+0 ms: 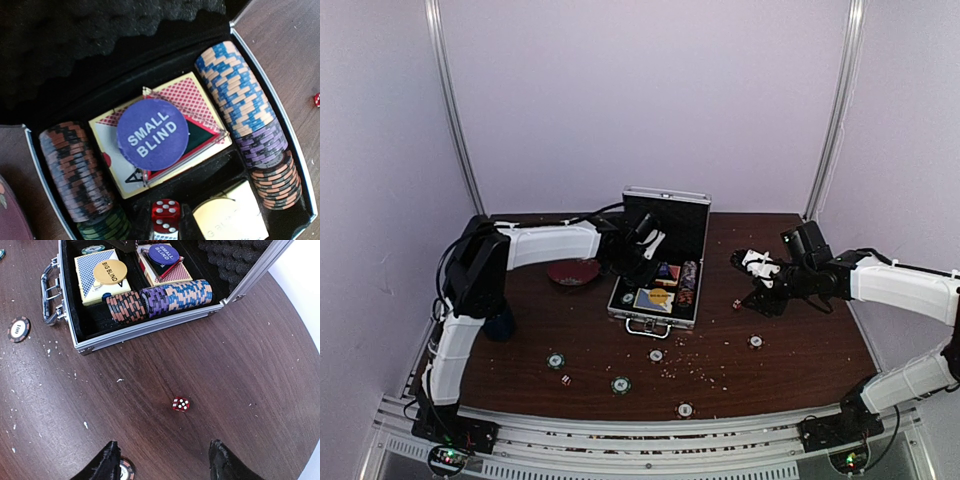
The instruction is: Pack up texas hold em set
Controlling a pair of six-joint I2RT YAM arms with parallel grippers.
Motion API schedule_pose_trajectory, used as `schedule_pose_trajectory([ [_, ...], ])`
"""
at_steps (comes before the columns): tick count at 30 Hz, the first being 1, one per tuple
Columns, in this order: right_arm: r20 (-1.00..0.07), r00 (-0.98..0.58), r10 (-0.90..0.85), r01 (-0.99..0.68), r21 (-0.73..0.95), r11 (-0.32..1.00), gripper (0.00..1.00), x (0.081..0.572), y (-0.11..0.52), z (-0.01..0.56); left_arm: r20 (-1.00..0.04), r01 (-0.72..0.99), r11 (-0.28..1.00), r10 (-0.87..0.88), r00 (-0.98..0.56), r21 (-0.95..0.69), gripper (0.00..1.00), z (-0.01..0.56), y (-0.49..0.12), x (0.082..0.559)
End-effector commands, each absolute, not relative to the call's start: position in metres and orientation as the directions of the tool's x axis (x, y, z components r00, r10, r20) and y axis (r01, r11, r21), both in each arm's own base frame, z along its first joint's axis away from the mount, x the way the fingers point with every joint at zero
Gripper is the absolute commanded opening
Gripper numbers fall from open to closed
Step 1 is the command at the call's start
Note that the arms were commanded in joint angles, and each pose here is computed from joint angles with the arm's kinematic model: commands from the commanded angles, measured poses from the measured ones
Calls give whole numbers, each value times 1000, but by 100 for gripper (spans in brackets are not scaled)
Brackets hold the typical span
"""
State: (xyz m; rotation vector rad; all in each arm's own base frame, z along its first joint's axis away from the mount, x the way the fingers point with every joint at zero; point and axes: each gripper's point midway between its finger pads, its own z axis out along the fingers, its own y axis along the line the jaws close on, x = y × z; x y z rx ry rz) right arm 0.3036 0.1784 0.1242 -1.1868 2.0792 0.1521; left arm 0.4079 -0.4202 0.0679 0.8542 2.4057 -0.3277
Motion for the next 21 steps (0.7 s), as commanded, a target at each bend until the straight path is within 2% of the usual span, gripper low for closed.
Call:
schedule_pose_trajectory([
  [1,-635,-316,-705,-773,-258,579,60,307,173,125,-607,650,758,492,-625,-56,8,70,-427,415],
  [14,-629,-317,-710,-776,-259,575,60,307,173,122,-569,610,792,504,-650,5,8,50,-411,416],
  [21,-626,-318,-712,-778,-258,573,61,307,173,121,-554,615,788,511,-657,-3,12,45,-410,413],
])
